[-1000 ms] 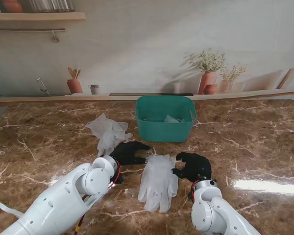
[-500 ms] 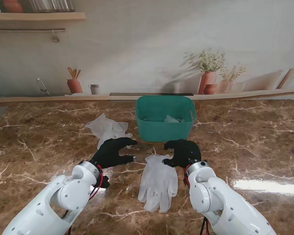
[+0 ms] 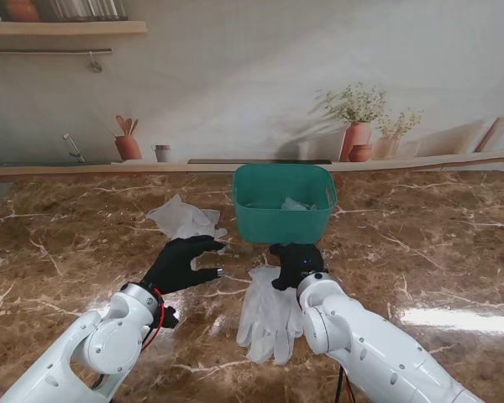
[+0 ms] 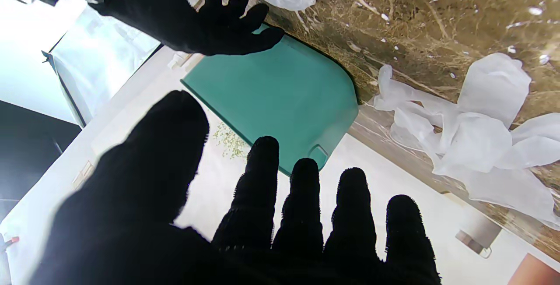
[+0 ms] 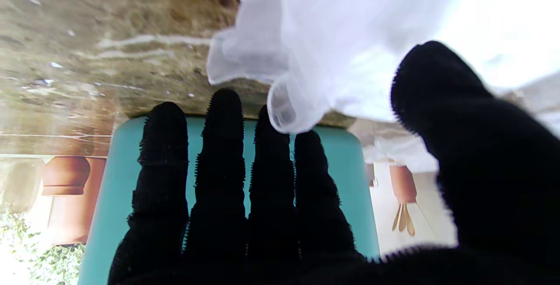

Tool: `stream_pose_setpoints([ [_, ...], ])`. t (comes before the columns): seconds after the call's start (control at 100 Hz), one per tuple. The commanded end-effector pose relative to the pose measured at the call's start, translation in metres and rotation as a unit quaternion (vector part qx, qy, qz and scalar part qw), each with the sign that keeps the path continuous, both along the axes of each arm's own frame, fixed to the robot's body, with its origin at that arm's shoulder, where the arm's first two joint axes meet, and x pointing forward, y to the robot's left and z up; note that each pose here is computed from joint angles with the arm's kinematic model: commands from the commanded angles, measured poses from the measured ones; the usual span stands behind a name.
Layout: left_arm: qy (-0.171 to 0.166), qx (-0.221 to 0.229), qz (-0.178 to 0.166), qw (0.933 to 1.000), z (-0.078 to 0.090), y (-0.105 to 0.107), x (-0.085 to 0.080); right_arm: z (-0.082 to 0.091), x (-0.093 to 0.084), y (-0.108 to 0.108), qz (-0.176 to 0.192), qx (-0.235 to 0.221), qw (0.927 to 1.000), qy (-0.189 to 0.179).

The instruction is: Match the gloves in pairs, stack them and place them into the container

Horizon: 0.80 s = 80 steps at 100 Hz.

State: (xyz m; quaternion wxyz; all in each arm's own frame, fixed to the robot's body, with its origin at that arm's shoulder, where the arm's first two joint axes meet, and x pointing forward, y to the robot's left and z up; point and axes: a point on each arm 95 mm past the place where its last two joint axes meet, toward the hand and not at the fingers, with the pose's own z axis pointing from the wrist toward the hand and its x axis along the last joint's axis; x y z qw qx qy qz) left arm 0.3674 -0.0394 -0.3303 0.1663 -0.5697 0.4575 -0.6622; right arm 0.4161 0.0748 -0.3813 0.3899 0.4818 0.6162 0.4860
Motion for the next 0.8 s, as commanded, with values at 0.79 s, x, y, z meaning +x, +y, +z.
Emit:
stream_pose_setpoints([
  [0.79, -0.012, -0.004, 0.012, 0.9999, -0.003, 0.004, -0.001, -0.027, -0.026, 0.004, 0.011, 0.025, 0.9995, 0.015],
])
